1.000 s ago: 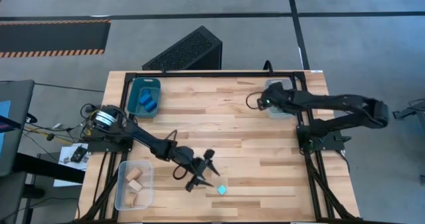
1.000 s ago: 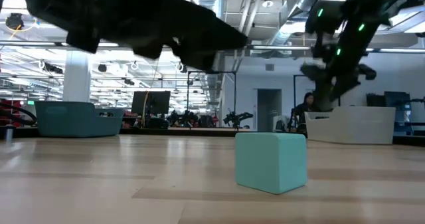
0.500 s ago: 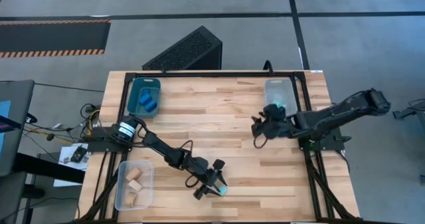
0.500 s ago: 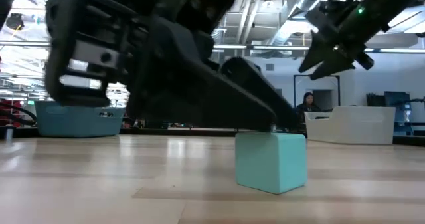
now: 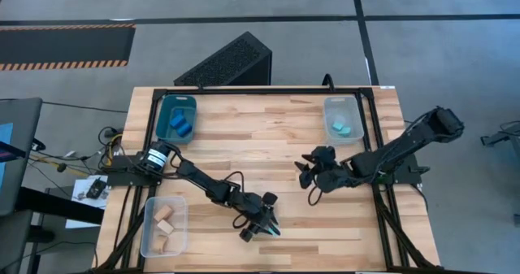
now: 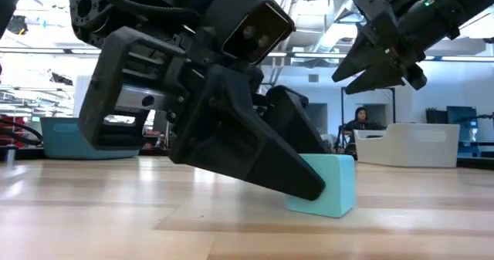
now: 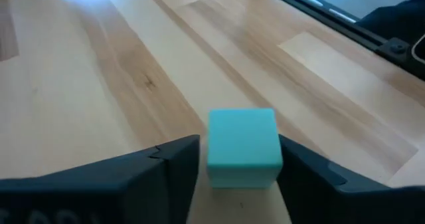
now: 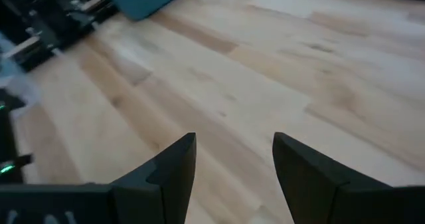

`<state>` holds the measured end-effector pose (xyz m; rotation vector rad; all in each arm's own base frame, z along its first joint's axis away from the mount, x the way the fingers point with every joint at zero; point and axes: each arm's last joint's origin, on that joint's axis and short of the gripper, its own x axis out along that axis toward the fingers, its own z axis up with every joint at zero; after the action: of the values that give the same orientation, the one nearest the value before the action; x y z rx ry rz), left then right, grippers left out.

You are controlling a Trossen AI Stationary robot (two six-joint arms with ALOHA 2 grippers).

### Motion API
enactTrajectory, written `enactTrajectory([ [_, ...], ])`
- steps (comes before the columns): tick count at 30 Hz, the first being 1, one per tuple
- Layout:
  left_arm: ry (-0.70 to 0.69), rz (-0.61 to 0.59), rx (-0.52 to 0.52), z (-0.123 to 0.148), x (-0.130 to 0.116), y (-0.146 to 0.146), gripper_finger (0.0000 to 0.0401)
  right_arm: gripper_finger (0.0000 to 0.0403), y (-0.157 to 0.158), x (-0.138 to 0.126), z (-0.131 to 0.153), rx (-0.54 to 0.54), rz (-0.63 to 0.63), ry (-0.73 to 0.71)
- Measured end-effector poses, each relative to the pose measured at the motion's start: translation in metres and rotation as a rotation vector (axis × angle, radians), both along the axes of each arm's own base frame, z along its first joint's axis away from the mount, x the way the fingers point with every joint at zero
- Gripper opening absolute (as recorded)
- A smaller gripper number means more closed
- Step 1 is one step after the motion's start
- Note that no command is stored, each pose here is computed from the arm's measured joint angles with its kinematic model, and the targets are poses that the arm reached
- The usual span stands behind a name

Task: Sort & place blocks by color
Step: Put the light blue block into the white bin

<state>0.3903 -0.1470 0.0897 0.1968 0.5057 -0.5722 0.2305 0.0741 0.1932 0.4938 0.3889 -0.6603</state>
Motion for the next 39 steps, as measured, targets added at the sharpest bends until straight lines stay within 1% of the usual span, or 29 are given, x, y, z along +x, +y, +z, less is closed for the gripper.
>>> enactTrajectory([
  [2,0.005,0.016,0.012,-0.001,0.0,0.001,0.0147,0.022,0.006,0.002,-0.003,-0.004,0.028,-0.002],
  [5,0.008,0.063,0.017,-0.001,0.001,0.003,0.0107,0.022,0.024,0.0,-0.007,-0.106,0.163,0.05],
  [6,0.015,0.084,0.006,0.0,0.001,0.004,0.0104,0.022,0.03,-0.002,-0.008,-0.133,0.207,0.064],
  [9,0.038,0.135,-0.048,0.007,0.003,0.011,0.0104,0.022,0.052,-0.006,-0.008,-0.198,0.337,0.058],
  [12,0.034,0.177,-0.161,0.029,0.006,0.021,0.0106,0.022,0.074,-0.009,-0.006,-0.28,0.468,0.016],
  [14,0.018,0.198,-0.248,0.046,0.008,0.029,0.0123,0.022,0.089,-0.01,-0.005,-0.354,0.558,-0.021],
  [17,0.006,0.229,-0.355,0.065,0.01,0.038,0.0142,0.022,0.107,-0.01,-0.004,-0.511,0.673,-0.052],
  [20,-0.017,0.24,-0.435,0.077,0.011,0.044,0.0141,0.022,0.121,-0.007,-0.004,-0.733,0.771,0.01],
  [23,-0.011,0.23,-0.5,0.081,0.012,0.047,0.0124,0.022,0.132,0.001,0.001,-0.914,0.766,0.081],
  [24,-0.013,0.222,-0.516,0.082,0.013,0.047,0.0118,0.022,0.135,0.003,0.002,-0.958,0.759,0.103],
  [25,-0.015,0.214,-0.53,0.083,0.013,0.048,0.0114,0.022,0.138,0.006,0.003,-0.991,0.752,0.117],
  [28,-0.029,0.19,-0.557,0.086,0.014,0.05,0.0111,0.0223,0.144,0.015,0.006,-1.046,0.732,0.146],
  [33,-0.045,0.162,-0.602,0.09,0.015,0.055,0.0129,0.0234,0.152,0.024,0.006,-1.07,0.74,0.191],
  [36,-0.03,0.151,-0.605,0.089,0.016,0.059,0.0129,0.0238,0.154,0.026,0.009,-1.044,0.739,0.207],
  [39,-0.029,0.141,-0.609,0.09,0.016,0.061,0.0121,0.024,0.154,0.026,0.01,-1.017,0.729,0.225],
])
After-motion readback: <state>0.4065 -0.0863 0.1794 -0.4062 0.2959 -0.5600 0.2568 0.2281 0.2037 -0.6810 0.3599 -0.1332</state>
